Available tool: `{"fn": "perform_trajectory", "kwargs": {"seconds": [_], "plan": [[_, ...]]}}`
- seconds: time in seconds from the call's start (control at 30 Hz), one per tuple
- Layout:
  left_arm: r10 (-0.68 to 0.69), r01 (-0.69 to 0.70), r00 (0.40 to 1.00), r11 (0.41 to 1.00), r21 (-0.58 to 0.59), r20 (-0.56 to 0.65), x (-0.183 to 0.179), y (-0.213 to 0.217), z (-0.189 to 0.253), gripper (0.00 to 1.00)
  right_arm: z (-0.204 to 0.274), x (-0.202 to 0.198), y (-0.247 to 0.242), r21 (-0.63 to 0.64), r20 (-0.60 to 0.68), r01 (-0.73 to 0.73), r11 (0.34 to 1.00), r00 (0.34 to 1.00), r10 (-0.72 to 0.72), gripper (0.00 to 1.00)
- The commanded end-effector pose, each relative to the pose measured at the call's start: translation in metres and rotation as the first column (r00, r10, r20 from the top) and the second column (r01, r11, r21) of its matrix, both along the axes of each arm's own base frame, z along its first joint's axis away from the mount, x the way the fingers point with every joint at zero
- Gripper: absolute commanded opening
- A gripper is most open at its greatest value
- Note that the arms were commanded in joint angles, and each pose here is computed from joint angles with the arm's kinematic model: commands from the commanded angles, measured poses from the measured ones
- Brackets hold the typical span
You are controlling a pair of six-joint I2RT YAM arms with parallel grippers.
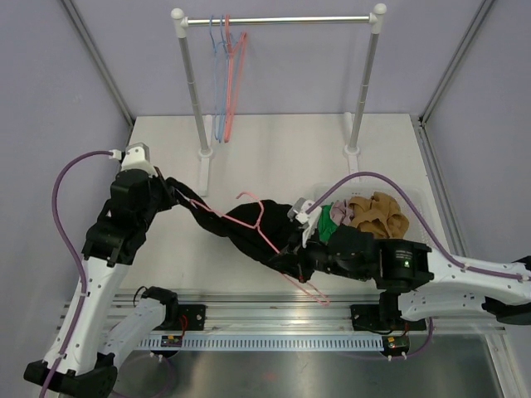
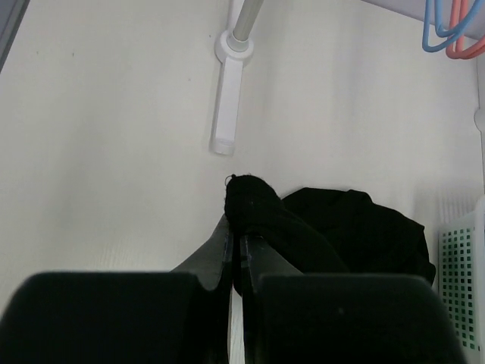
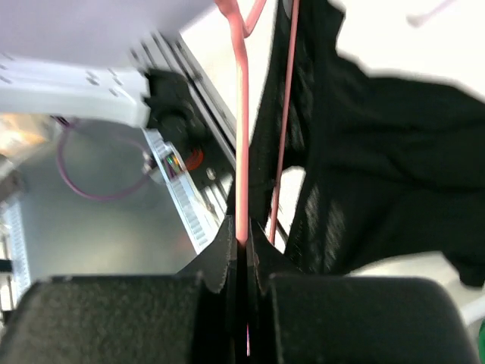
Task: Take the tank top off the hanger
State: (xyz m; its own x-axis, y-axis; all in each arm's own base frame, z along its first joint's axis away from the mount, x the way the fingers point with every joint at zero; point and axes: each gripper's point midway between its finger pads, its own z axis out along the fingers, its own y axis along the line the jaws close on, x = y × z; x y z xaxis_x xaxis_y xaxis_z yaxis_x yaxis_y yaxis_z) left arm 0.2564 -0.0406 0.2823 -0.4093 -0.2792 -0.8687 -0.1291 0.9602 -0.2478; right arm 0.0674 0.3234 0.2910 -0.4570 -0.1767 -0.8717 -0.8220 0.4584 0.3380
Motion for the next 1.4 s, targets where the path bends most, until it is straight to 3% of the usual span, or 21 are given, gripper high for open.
{"fn": "perform_trajectory", "kwargs": {"seconds": [0.0,0.27,0.4,0.43,0.47,0.53,0.57,0.73,0.8,0.87,0.9,0.93,0.97,1.03,1.07,1.1,1.13,1.17,1.27,1.3,1.37], "plan": [[-0.063,0.064,0.998,0.997,-0.045,0.008,0.008,-0.015,-0.001,0.00,0.056,0.002,-0.011,0.201,0.098,-0.018,0.979,0.995,-0.002,0.00],[-0.312,0.310,0.950,0.935,-0.173,0.014,0.007,-0.066,-0.013,0.00,0.088,0.020,-0.008,0.367,0.221,0.013,0.930,0.970,-0.101,0.00],[-0.538,0.555,0.831,0.783,-0.283,0.142,-0.016,-0.113,0.003,0.00,0.111,0.051,-0.005,0.547,0.289,0.110,0.829,0.905,-0.311,0.00],[-0.562,0.577,0.814,0.759,-0.301,0.146,-0.021,-0.118,-0.002,0.00,0.117,0.056,-0.005,0.553,0.370,0.096,0.827,0.862,-0.347,0.00],[-0.574,0.591,0.804,0.739,-0.322,0.159,-0.025,-0.122,0.000,0.00,0.142,0.060,-0.006,0.649,0.375,0.086,0.756,0.828,-0.416,0.00],[-0.595,0.614,0.786,0.716,-0.332,0.168,-0.033,-0.127,-0.001,0.00,0.152,0.066,-0.008,0.679,0.462,0.064,0.731,0.737,-0.493,0.00],[-0.594,0.610,0.788,0.717,-0.336,0.163,-0.035,-0.126,-0.003,0.00,0.180,0.066,-0.022,0.774,0.433,0.044,0.631,0.691,-0.579,0.00],[-0.512,0.511,0.854,0.792,-0.335,0.093,-0.031,-0.111,-0.029,0.00,0.207,0.092,-0.025,0.807,0.472,0.140,0.573,0.430,-0.770,0.00],[-0.488,0.479,0.871,0.812,-0.334,0.062,-0.029,-0.107,-0.039,0.00,0.210,0.106,-0.036,0.822,0.403,0.242,0.516,0.394,-0.826,0.00],[-0.467,0.454,0.883,0.833,-0.317,0.036,-0.027,-0.102,-0.044,0.01,0.195,0.122,-0.035,0.736,0.398,0.389,0.554,0.413,-0.819,0.00],[-0.450,0.436,0.893,0.848,-0.301,0.023,-0.027,-0.097,-0.043,0.04,0.187,0.133,-0.045,0.680,0.342,0.508,0.528,0.417,-0.842,0.00],[-0.447,0.432,0.894,0.855,-0.288,0.013,-0.027,-0.095,-0.042,0.06,0.180,0.134,-0.042,0.658,0.261,0.551,0.514,0.473,-0.841,0.00],[-0.452,0.438,0.892,0.861,-0.258,0.007,-0.026,-0.093,-0.041,0.07,0.159,0.135,-0.041,0.531,0.336,0.594,0.604,0.507,-0.794,0.00],[-0.435,0.423,0.901,0.881,-0.213,-0.009,-0.029,-0.084,-0.030,0.09,0.154,0.132,-0.043,0.511,0.178,0.624,0.591,0.597,-0.783,0.00],[-0.455,0.447,0.890,0.878,-0.170,-0.011,-0.030,-0.082,-0.027,0.10,0.128,0.130,-0.045,0.398,0.227,0.639,0.658,0.627,-0.746,0.00],[-0.474,0.463,0.880,0.873,-0.155,-0.039,-0.034,-0.082,-0.028,0.12,0.136,0.127,-0.055,0.410,0.179,0.632,0.658,0.652,-0.737,0.00],[-0.484,0.477,0.875,0.869,-0.132,-0.020,-0.033,-0.081,-0.015,0.17,0.116,0.132,-0.065,0.342,0.155,0.668,0.661,0.654,-0.741,0.00],[-0.506,0.502,0.862,0.859,-0.097,-0.022,-0.033,-0.081,-0.011,0.31,0.123,0.134,-0.073,0.341,0.121,0.678,0.651,0.655,-0.745,0.00],[-0.548,0.546,0.837,0.835,-0.069,-0.014,-0.034,-0.084,-0.002,0.50,0.106,0.155,-0.094,0.232,0.064,0.737,0.635,0.640,-0.766,0.00],[-0.545,0.544,0.838,0.837,-0.064,0.003,-0.032,-0.084,0.002,0.63,0.116,0.157,-0.085,0.223,0.046,0.712,0.665,0.674,-0.737,0.00],[-0.525,0.527,0.850,0.848,-0.050,0.046,-0.028,-0.082,0.007,0.85,0.119,0.171,-0.081,0.162,0.054,0.724,0.670,0.672,-0.739,0.00]]}}
